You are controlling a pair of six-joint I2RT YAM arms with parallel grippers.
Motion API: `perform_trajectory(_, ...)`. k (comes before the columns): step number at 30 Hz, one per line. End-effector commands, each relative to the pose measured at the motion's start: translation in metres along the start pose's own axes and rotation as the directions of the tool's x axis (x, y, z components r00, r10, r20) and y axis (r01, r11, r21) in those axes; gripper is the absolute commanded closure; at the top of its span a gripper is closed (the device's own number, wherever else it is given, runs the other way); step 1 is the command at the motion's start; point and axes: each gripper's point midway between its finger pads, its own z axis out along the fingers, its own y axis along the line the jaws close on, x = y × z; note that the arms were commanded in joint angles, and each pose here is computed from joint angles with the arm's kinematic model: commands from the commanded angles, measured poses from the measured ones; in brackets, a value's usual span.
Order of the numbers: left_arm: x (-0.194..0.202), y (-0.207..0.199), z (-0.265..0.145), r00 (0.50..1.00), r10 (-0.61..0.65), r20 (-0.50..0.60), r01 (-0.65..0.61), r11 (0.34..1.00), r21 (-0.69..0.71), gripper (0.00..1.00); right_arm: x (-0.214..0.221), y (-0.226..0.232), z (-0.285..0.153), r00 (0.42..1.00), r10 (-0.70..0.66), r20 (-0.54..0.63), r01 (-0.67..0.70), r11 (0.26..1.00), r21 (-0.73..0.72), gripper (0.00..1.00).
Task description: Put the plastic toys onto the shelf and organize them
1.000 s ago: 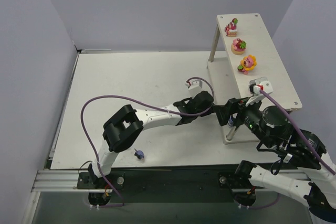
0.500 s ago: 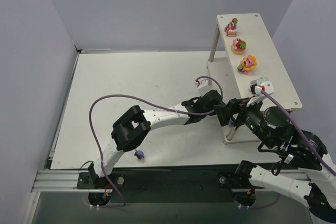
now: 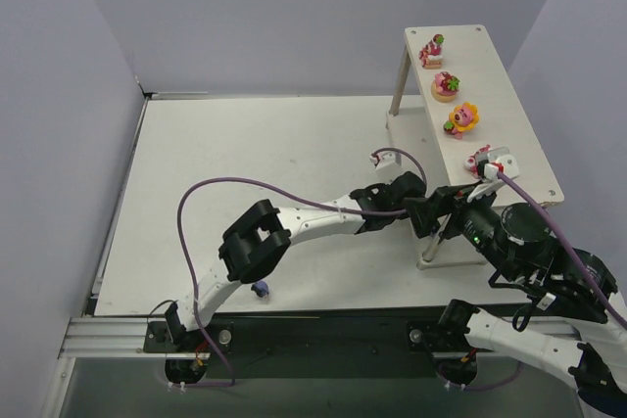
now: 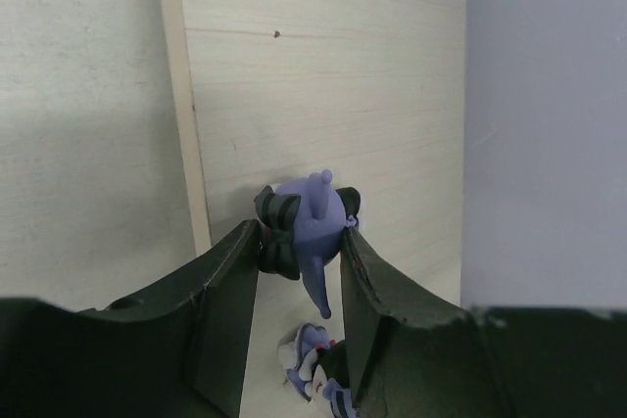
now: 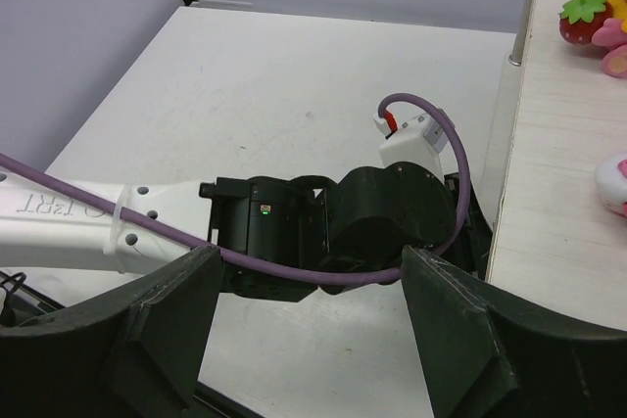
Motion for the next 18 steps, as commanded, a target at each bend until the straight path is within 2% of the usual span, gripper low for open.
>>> perform_trajectory(1,-0.014,-0.006,-0.009,0.997,-0.015,0.073,0.018,0.999,-0.036,1.0,0.003,-0.001,0.002,1.0,-0.003,-0.007,0.003,1.0,0.009,0.25)
perform_trajectory(9,-0.017,0.001,-0.015,0.995,0.02,0.101,-0.012,0.996,-0.083,1.0,0.003,-0.002,0.003,1.0,-0.004,-0.008,0.004,1.0,0.015,0.25)
perform_trajectory(18,-0.017,-0.008,-0.022,0.993,0.03,0.113,-0.021,0.997,-0.074,0.84,0.006,-0.001,0.005,1.0,-0.003,-0.016,0.004,1.0,0.018,0.25)
